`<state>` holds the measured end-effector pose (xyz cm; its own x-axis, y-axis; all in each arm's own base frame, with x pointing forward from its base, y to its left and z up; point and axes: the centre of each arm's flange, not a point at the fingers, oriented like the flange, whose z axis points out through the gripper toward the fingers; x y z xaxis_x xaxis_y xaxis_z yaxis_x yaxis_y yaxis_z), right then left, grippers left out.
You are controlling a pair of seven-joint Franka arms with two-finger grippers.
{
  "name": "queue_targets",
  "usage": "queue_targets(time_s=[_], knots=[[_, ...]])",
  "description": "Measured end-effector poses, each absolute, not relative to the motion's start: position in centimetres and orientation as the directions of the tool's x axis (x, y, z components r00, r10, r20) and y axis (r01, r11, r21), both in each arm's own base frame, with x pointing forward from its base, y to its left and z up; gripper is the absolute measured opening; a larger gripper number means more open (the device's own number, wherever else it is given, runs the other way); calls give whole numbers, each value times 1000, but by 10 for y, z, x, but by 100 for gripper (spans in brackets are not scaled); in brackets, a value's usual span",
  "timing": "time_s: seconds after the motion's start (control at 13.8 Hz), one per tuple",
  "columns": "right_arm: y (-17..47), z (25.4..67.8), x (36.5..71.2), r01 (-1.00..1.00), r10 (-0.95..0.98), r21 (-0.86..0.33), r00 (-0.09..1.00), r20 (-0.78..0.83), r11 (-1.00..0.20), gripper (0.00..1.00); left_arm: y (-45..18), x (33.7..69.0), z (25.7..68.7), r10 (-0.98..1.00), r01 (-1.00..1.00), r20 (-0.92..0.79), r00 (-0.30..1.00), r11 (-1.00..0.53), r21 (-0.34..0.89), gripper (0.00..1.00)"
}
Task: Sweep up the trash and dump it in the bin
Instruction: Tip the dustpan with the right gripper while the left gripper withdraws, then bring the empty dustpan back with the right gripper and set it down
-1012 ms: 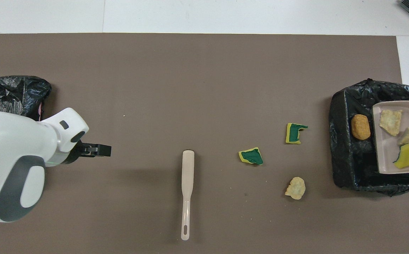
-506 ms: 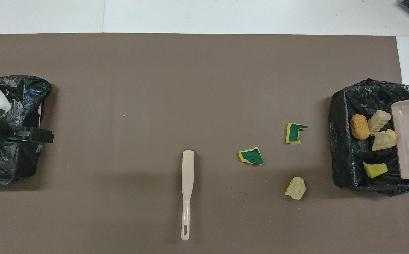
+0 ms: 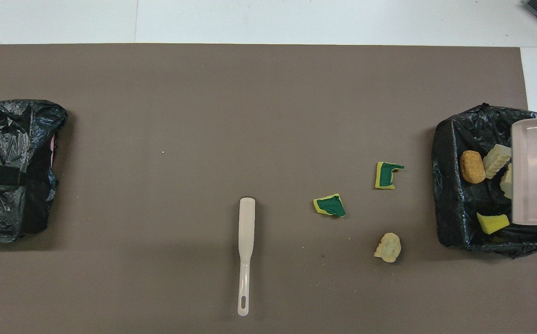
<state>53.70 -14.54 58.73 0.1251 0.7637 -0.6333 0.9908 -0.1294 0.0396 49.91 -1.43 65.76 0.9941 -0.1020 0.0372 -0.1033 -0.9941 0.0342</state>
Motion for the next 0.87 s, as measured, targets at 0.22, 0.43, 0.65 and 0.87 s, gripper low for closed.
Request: queue_targets(time_s=[0.22, 0.43, 0.65, 0.87], knots=[[-129, 578, 538, 976, 836, 68, 212, -507, -207, 32, -20, 498, 657, -115, -115, 25, 993, -993, 34, 100], [-97, 566, 540, 947, 857, 66, 313, -410, -314, 32, -21, 497, 656, -117, -118, 18, 993, -992, 34, 100], [-39, 557, 544, 894, 846, 77, 443, -298, -442, 32, -21, 492, 655, -119, -118, -22, 993, -992, 41, 100], [5, 555, 545, 776, 751, 97, 628, -203, -623, 32, -18, 490, 663, -121, -120, -11, 993, -991, 52, 100]])
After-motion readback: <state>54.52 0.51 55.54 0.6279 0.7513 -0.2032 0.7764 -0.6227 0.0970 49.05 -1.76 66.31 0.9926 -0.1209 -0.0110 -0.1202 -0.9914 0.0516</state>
